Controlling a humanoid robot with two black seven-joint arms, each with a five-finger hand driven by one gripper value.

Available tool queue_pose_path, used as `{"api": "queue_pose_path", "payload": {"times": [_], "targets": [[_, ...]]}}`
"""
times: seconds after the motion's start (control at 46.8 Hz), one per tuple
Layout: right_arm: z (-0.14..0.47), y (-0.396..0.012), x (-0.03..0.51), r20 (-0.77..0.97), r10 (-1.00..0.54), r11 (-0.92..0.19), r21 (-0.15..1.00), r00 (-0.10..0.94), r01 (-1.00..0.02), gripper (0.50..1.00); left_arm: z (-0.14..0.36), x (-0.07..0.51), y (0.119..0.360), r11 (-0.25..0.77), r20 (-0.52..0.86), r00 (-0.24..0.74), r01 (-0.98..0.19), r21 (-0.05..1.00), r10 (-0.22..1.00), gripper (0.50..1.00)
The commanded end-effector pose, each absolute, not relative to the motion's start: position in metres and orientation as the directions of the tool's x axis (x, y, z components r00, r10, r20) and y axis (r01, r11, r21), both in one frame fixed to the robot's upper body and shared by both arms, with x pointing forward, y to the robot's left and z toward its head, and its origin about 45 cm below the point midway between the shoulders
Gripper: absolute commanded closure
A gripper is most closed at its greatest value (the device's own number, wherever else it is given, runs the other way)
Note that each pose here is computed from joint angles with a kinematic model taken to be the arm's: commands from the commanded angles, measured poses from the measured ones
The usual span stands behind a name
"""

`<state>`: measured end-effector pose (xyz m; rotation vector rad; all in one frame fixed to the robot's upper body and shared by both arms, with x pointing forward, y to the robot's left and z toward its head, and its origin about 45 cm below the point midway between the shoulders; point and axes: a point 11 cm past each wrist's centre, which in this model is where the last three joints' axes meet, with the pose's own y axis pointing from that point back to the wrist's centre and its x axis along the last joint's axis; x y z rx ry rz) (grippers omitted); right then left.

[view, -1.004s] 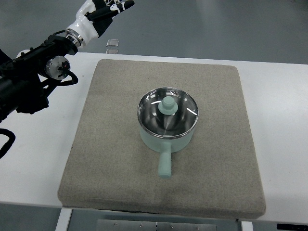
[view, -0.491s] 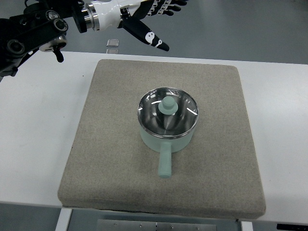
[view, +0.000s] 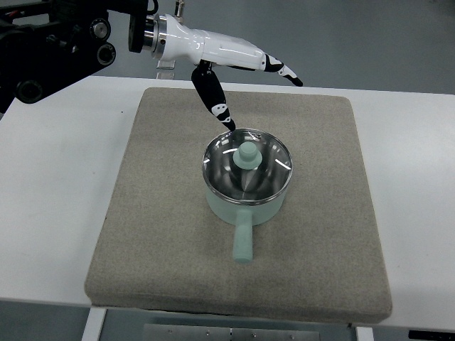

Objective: Place lid left of pot with left hand
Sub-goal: 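Swing the left hand up and over toward the pot lid, then lower the left hand onto the lid and close fingers around the knob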

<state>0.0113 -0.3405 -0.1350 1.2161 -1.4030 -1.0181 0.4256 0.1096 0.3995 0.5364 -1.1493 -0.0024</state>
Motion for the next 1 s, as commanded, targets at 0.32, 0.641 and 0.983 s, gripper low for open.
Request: {"api": "queue_pose_path", "payload": {"times": [0.32, 0.641, 0.983], "targets": [[-0.135, -0.341, 0.011, 0.146, -0.989, 0.147, 0.975, -0.019, -0.168, 0.576, 0.396, 0.418, 0.103, 0.818, 0.843, 0.299, -0.244, 0.521, -0.447, 0.506], [-0.135, -0.341, 0.011, 0.146, -0.989, 0.147, 0.975, -0.019, -0.168, 0.576, 0.371, 0.415, 0.102, 0.778, 0.797, 0.32, -0.219, 0.588, -0.512, 0.506], [-0.135, -0.34, 0.011, 0.146, -0.989, 0.147, 0.975, -0.017, -0.168, 0.576, 0.367, 0.415, 0.1, 0.714, 0.754, 0.219, -0.241, 0.657, -0.619, 0.506]]}}
